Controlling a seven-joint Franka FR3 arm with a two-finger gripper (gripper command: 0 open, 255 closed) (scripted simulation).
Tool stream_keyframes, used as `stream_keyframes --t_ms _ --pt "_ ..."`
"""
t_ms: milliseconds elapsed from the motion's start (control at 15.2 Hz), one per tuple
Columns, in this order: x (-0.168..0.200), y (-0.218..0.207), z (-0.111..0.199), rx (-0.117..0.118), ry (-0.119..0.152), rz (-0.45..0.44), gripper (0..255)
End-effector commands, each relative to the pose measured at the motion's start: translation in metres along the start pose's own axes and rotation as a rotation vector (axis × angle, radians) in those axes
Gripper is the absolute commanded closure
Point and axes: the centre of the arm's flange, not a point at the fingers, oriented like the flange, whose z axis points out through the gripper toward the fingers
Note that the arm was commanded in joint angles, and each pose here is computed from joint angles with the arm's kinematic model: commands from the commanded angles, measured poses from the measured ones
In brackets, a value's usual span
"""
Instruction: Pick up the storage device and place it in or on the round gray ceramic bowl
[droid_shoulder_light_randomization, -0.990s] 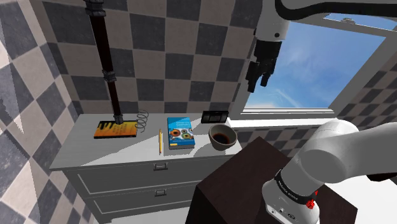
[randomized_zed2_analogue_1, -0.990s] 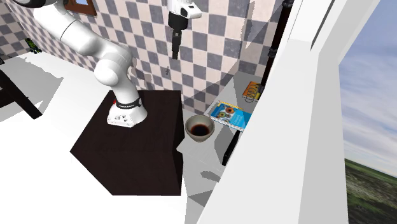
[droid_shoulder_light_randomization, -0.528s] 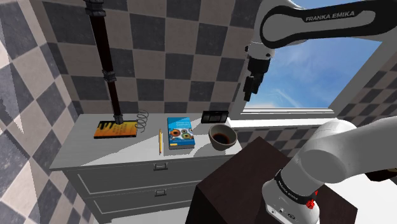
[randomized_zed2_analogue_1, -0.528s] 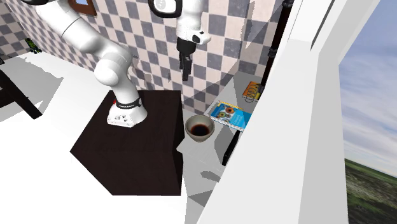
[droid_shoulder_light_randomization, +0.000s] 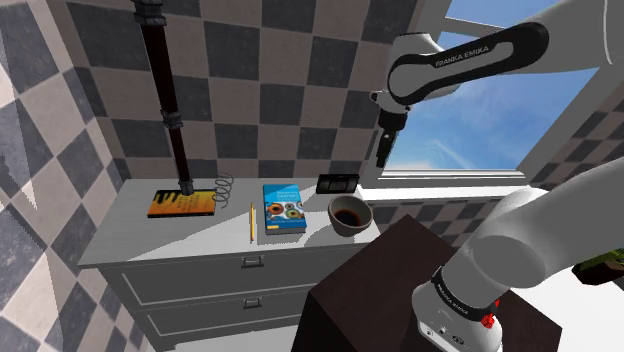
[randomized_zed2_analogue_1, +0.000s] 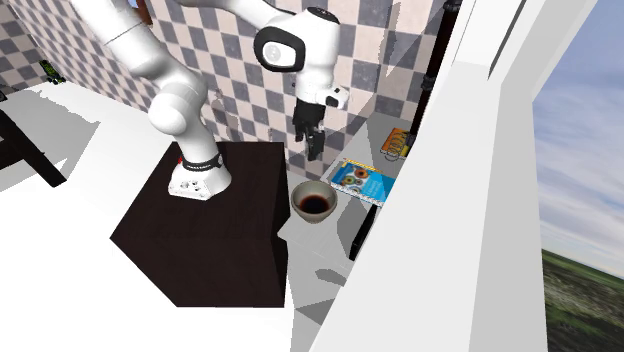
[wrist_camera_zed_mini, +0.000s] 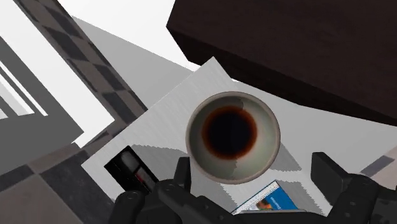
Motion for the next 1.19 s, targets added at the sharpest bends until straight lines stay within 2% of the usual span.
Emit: stream_keyframes --t_ms 0,1122 --pt "0.012 0.013 0.017 -0.01 0.007 -0.055 0" --pt "0.129 0.121 0.161 -0.075 0.048 -0.497 0"
